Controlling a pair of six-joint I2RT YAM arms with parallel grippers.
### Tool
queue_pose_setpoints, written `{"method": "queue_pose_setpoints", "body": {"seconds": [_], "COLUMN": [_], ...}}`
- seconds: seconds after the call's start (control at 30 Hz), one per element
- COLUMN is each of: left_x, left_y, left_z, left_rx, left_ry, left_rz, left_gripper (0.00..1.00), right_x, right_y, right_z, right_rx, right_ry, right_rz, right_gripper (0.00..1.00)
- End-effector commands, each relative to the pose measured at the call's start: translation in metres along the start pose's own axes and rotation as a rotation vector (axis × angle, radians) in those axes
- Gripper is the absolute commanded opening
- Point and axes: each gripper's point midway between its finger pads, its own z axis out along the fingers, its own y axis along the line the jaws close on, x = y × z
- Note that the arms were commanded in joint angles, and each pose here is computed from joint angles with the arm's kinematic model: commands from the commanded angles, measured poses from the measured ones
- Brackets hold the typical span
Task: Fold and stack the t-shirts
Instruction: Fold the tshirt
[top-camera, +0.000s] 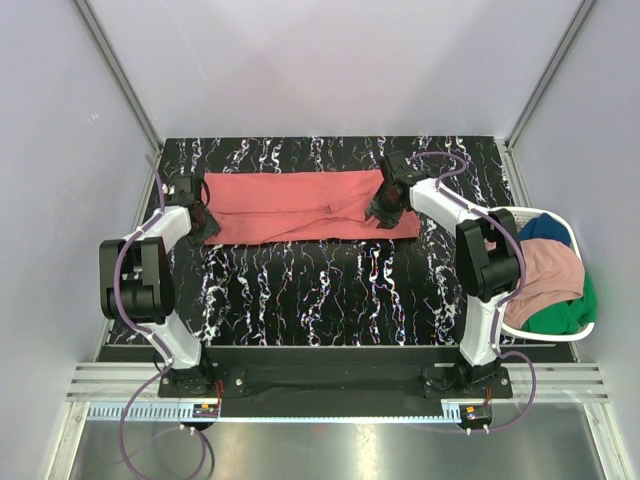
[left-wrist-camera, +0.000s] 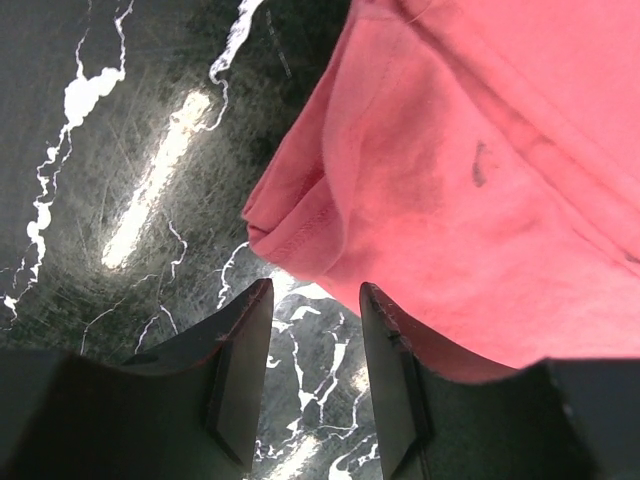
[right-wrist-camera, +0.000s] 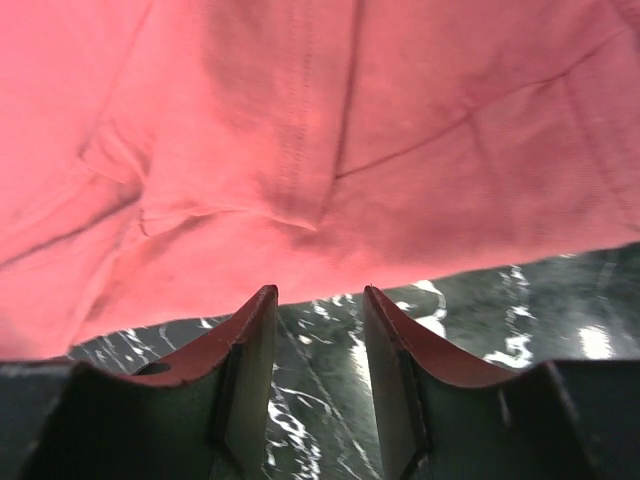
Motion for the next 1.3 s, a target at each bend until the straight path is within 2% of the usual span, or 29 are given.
{"method": "queue_pose_setpoints", "body": {"seconds": [0.0,0.17,0.5,0.6,0.63,0.73,0.9,1.03,1.13,1.17,1.27], "left_x": [-0.014,-0.022,-0.032,-0.033,-0.033,-0.034,-0.034,-0.039,-0.04,-0.04,-0.038], "left_y": [-0.001,-0.001,0.001,-0.001,-0.001,-0.002,0.006,0.005,0.005,0.005,0.007], "left_z": [0.004,0.007,0.009,0.011,0.011,0.013,0.011,0.007,0.005,0.005,0.006], "left_rx": [-0.005,-0.042,-0.072,-0.068,-0.069,-0.072,-0.109,-0.106,-0.102,-0.105,-0.111], "left_ry": [-0.071,-0.075,-0.09,-0.088,-0.088,-0.082,-0.086,-0.104,-0.104,-0.103,-0.099], "left_rz": [-0.014,-0.003,0.015,0.018,0.02,0.024,0.037,0.044,0.051,0.052,0.053], "left_gripper": [0.44,0.4,0.25,0.18,0.11,0.0,0.0,0.0,0.0,0.0,0.0], "right_x": [-0.011,-0.019,-0.014,-0.014,-0.014,-0.015,-0.017,-0.02,-0.023,-0.025,-0.032], "right_y": [0.017,0.018,0.01,0.01,0.011,0.013,0.013,0.015,0.015,0.014,0.015], "right_z": [0.009,0.015,0.031,0.036,0.038,0.041,0.044,0.047,0.046,0.045,0.037], "right_rx": [-0.058,-0.051,-0.001,-0.003,-0.006,-0.009,-0.003,0.001,0.004,0.01,0.012], "right_ry": [-0.055,-0.095,-0.077,-0.076,-0.077,-0.08,-0.085,-0.088,-0.098,-0.106,-0.137], "right_rz": [0.093,0.144,0.198,0.207,0.209,0.219,0.221,0.218,0.206,0.2,0.185], "right_gripper": [0.46,0.45,0.48,0.47,0.46,0.44,0.39,0.29,0.15,0.03,0.0]}}
